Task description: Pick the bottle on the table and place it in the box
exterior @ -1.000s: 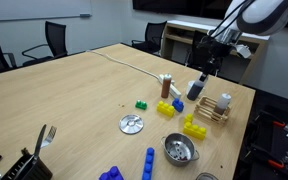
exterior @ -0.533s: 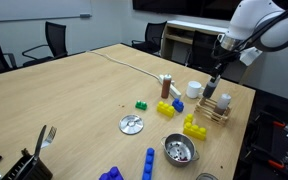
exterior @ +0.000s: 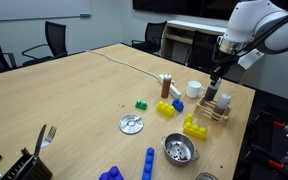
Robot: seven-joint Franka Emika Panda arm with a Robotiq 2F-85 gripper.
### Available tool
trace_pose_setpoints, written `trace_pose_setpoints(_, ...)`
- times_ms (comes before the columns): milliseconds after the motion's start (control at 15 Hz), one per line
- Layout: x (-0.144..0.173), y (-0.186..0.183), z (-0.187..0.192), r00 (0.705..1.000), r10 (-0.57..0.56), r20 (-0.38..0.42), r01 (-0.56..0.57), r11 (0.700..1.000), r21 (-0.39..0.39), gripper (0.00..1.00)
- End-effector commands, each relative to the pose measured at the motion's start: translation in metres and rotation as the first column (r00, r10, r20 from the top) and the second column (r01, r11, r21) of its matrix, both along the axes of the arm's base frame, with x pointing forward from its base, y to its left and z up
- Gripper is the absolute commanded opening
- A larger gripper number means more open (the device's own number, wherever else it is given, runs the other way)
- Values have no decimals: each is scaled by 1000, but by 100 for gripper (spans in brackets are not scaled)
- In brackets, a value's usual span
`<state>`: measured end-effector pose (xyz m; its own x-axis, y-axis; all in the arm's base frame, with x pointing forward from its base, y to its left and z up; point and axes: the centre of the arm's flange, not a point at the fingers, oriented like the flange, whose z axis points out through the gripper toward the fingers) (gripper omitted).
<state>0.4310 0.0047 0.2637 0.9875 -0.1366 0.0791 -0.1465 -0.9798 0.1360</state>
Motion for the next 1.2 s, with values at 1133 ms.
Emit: trace_pose_setpoints(1133, 19, 17, -48, 985, 124, -120, -107, 984, 140, 60)
